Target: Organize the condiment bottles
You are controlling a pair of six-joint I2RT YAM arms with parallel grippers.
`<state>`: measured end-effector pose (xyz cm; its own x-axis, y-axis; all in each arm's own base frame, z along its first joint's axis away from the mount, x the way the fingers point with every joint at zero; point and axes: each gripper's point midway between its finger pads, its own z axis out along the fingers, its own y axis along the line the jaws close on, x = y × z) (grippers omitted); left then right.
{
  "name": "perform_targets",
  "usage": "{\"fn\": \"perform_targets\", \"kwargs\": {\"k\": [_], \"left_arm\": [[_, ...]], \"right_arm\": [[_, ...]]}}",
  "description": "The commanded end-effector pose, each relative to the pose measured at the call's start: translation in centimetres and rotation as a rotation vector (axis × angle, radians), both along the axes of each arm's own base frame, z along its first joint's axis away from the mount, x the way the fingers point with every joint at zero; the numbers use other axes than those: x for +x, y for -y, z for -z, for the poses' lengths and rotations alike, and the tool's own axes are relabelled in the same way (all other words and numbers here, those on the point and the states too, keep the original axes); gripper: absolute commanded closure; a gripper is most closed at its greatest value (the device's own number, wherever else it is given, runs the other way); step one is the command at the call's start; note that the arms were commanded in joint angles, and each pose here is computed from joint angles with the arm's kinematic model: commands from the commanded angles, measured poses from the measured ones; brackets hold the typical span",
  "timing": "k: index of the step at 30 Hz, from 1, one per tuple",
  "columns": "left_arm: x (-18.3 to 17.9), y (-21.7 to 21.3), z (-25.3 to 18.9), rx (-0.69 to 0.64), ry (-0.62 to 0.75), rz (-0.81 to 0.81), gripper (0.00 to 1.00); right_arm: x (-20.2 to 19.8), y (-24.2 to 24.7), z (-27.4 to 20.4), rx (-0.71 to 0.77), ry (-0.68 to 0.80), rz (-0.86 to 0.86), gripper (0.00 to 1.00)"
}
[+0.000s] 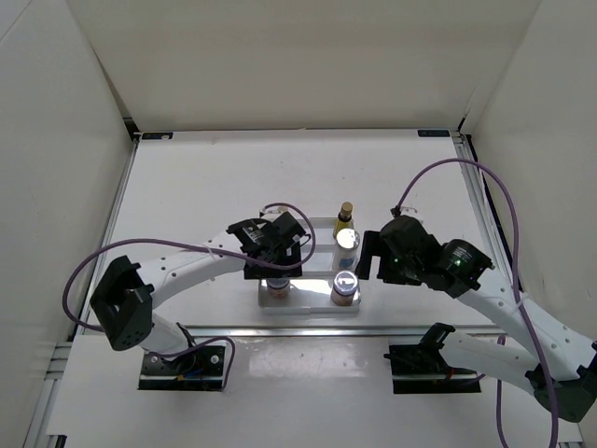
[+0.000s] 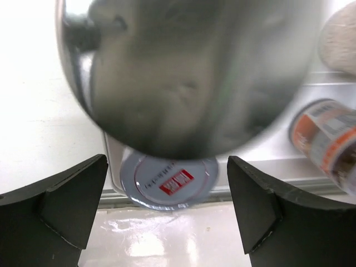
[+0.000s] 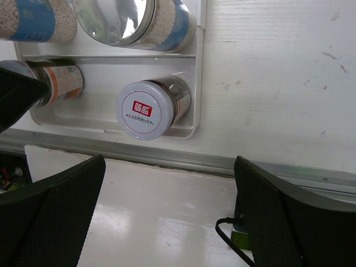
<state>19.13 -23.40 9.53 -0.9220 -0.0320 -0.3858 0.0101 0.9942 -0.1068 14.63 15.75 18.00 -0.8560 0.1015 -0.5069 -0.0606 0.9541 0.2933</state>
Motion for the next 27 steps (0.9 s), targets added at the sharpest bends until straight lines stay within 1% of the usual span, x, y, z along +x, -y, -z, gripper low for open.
{"fn": "perform_targets", "kwargs": {"k": [1, 4, 5, 8, 9, 10, 12, 13, 15, 17, 19, 20, 23, 24, 25, 27], "left_arm": [[0.8, 0.8, -4.9, -0.082, 0.091, 0.029, 0.00], [0.2, -0.1, -7.2, -0.087, 0.104, 0.045, 0.00], [0.4, -0.2, -8.4, -0.100, 0.128, 0.040, 0.00], [0.4, -1.7, -11.7, -0.121, 0.216, 0.052, 0.00], [0.5, -2.7, -13.2, -0.126, 0.278, 0.057, 0.00], [0.6, -3.3, -14.1, -0.126, 0.312, 0.059, 0.00], [1.5, -5.6, -16.1, -0.068, 0.425, 0.043, 0.00], [1.9, -7.9, -17.7, -0.016, 0.501, 0.002, 0.00], [2.6, -10.5, -19.4, 0.048, 0.571, -0.055, 0.00], [3.0, -13.5, -20.9, 0.157, 0.651, -0.053, 0.00], [3.4, -15.5, -22.1, 0.226, 0.702, -0.077, 0.00], [3.7, -16.5, -22.6, 0.267, 0.738, -0.115, 0.00], [4.5, -18.1, -21.4, 0.363, 0.742, -0.186, 0.00], [4.6, -18.3, -20.8, 0.375, 0.733, -0.190, 0.00], [4.9, -18.4, -19.1, 0.408, 0.703, -0.190, 0.00], [5.4, -18.6, -17.1, 0.432, 0.650, -0.209, 0.00]], "right_arm": [[0.4, 0.4, -2.1, -0.017, 0.059, -0.036, 0.00], [-0.2, 1.2, -2.9, -0.033, 0.055, -0.047, 0.00], [-0.4, 1.8, -3.6, -0.054, 0.062, -0.049, 0.00], [-0.6, 3.7, -4.9, -0.094, 0.100, -0.023, 0.00], [-0.4, 4.1, -5.5, -0.106, 0.120, -0.024, 0.00], [-0.2, 4.8, -6.0, -0.128, 0.152, -0.013, 0.00], [-0.3, 6.1, -6.3, -0.169, 0.170, 0.000, 0.00], [0.0, 6.7, -6.9, -0.185, 0.194, 0.022, 0.00], [-0.5, 7.7, -7.1, -0.225, 0.185, 0.019, 0.00], [-0.2, 9.0, -7.7, -0.276, 0.214, 0.044, 0.00], [-0.1, 10.4, -7.7, -0.333, 0.226, 0.080, 0.00], [0.4, 11.1, -8.1, -0.366, 0.258, 0.111, 0.00], [1.2, 10.6, -7.9, -0.402, 0.282, 0.049, 0.00], [1.3, 10.5, -7.8, -0.409, 0.277, 0.047, 0.00], [1.7, 10.3, -7.2, -0.425, 0.281, 0.044, 0.00], [1.9, 10.1, -6.4, -0.446, 0.272, 0.029, 0.00]]}}
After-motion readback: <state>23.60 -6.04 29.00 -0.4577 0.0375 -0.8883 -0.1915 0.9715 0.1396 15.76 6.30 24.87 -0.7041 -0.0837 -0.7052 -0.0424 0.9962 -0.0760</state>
